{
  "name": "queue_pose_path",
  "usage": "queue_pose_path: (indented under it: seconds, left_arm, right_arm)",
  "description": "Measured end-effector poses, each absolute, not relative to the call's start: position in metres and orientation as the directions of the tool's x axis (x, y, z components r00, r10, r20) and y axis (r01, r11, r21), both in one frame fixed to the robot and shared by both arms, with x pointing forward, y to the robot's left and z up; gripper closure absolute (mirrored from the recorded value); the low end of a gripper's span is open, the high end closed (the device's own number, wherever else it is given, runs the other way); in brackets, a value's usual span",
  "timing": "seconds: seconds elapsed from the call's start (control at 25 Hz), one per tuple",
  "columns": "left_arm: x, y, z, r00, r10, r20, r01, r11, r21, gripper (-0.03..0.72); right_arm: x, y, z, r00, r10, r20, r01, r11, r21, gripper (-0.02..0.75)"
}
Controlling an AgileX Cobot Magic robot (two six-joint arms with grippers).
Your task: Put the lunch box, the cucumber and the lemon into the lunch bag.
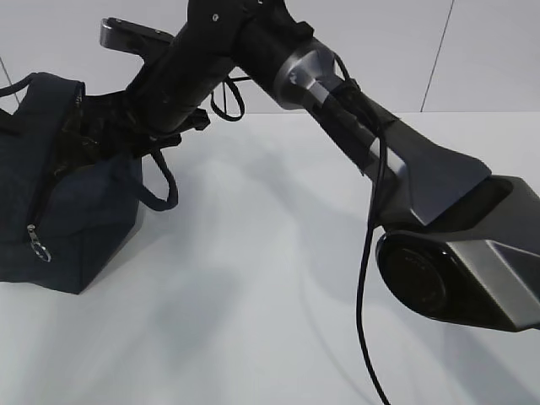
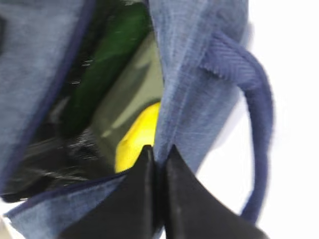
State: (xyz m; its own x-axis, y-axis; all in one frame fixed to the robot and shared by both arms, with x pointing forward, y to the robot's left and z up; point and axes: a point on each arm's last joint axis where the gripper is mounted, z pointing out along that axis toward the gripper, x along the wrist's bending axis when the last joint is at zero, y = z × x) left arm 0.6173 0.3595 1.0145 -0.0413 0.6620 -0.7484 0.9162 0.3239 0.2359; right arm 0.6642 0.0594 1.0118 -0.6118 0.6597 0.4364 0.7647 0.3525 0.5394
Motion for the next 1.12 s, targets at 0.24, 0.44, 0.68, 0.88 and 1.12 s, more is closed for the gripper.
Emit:
queue_pose_path:
  seconds: [0.24,0.44,0.68,0.88,1.12]
  left_arm:
    - [0.617,0.359,1.015,-0.039,0.655,-0.755,0.92,0.319,0.229,0.697]
    - [0.618,0.348,1.015,-0.02,0.656,-0.755,0.929,0.292,0.229,0.697]
    - [0.62,0.319,1.015,0.03,0.655,-0.755,0.949,0.219,0.228,0.697]
    - [0.622,0.298,1.017,0.06,0.635,-0.77,0.956,0.187,0.228,0.697]
    - [0.622,0.277,1.017,0.093,0.623,-0.777,0.963,0.141,0.228,0.697]
  right_arm:
    - [0.665,0.059,1.011,-0.61,0.663,0.433,0.765,0.353,0.538,0.67]
    - [0.669,0.054,1.009,-0.612,0.707,0.355,0.748,0.371,0.55,0.734]
    - [0.673,0.045,1.017,-0.61,0.753,0.248,0.719,0.394,0.572,0.735]
    - [0.672,0.039,1.031,-0.607,0.769,0.2,0.702,0.4,0.589,0.736]
    - [0.669,0.034,1.047,-0.608,0.776,0.17,0.686,0.405,0.604,0.736]
